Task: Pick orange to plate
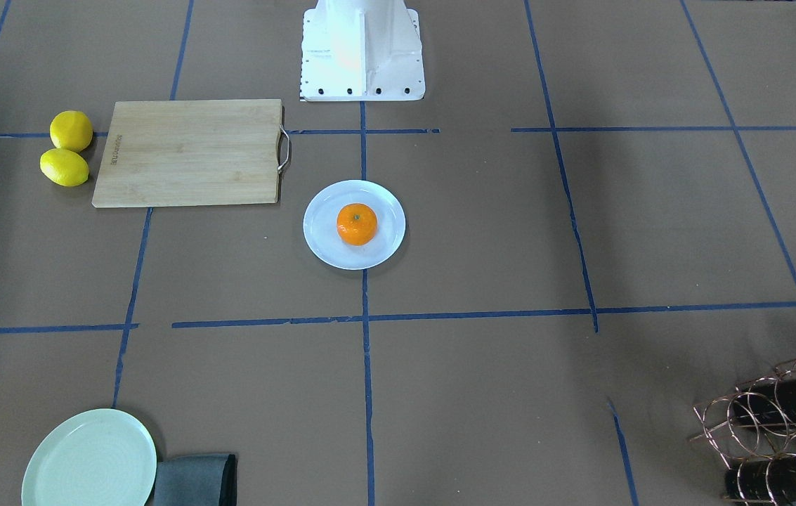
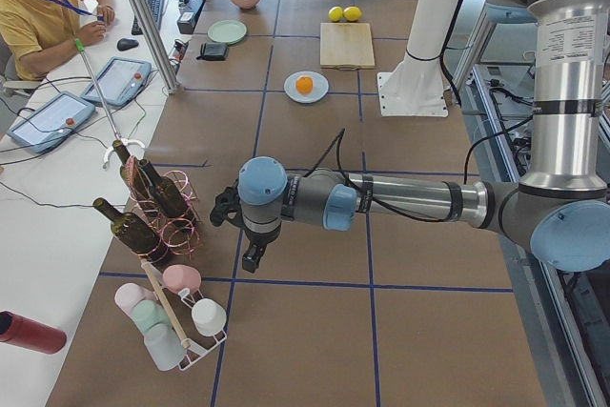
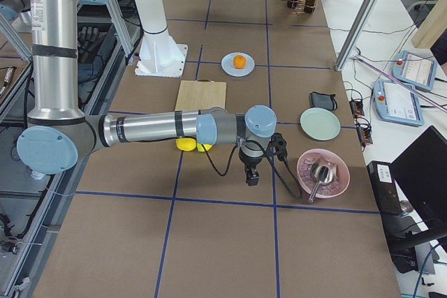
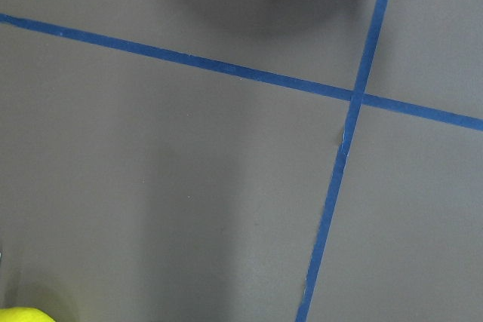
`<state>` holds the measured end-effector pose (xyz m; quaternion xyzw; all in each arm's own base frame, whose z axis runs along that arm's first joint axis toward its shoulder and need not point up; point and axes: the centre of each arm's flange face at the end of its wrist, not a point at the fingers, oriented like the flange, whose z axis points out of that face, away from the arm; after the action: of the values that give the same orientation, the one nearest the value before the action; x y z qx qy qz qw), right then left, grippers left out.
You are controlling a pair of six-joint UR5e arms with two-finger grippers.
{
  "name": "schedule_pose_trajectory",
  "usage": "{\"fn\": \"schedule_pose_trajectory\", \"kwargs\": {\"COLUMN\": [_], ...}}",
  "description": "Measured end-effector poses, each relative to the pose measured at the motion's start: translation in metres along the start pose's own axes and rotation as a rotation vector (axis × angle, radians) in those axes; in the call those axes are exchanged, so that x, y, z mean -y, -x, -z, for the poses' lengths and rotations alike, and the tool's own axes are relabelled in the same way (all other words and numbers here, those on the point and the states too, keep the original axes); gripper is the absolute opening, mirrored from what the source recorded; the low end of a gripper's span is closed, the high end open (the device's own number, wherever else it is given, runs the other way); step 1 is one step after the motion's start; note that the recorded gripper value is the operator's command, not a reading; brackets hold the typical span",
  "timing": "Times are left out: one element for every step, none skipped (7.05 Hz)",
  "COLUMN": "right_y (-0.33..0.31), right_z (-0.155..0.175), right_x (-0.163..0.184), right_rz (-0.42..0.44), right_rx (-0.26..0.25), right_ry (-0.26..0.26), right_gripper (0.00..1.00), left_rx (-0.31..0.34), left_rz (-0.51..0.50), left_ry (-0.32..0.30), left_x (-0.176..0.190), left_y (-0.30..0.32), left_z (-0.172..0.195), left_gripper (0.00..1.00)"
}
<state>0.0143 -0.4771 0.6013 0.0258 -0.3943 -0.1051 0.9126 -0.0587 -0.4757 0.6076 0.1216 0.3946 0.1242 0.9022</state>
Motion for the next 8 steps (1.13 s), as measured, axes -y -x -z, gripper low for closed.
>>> {"fn": "schedule_pose_trajectory", "kwargs": {"right_y": [0.0001, 0.0005, 0.0012, 0.0018, 0.0019, 0.0019, 0.0019, 0.0018], "right_z": [0.0001, 0.0005, 0.0011, 0.0016, 0.0018, 0.0018, 0.0017, 0.0017], "right_x": [0.0004, 0.0009, 0.0014, 0.0016, 0.0016, 0.0014, 0.0013, 0.0015], "right_rz": [0.000, 0.000, 0.002, 0.002, 0.003, 0.003, 0.004, 0.005], "right_rx": [0.000, 0.000, 0.000, 0.000, 0.000, 0.000, 0.000, 0.000], "right_ry": [0.000, -0.001, -0.003, -0.004, -0.004, -0.004, -0.004, -0.004], "right_gripper": [1.00, 1.00, 1.00, 1.00, 1.00, 1.00, 1.00, 1.00], "left_rx": [-0.004, -0.008, -0.008, -0.006, -0.006, -0.008, -0.010, -0.012], "left_rz": [0.001, 0.012, 0.041, 0.067, 0.077, 0.080, 0.080, 0.079], "left_ry": [0.009, 0.014, 0.014, 0.011, 0.009, 0.007, 0.006, 0.005], "left_x": [0.0010, 0.0024, 0.0047, 0.0068, 0.0082, 0.0089, 0.0093, 0.0098], "left_y": [-0.0027, -0.0049, -0.0063, -0.0070, -0.0079, -0.0087, -0.0093, -0.0101], "left_z": [-0.0038, -0.0056, -0.0055, -0.0047, -0.0041, -0.0039, -0.0038, -0.0037], "left_gripper": [1.00, 1.00, 1.00, 1.00, 1.00, 1.00, 1.00, 1.00]}}
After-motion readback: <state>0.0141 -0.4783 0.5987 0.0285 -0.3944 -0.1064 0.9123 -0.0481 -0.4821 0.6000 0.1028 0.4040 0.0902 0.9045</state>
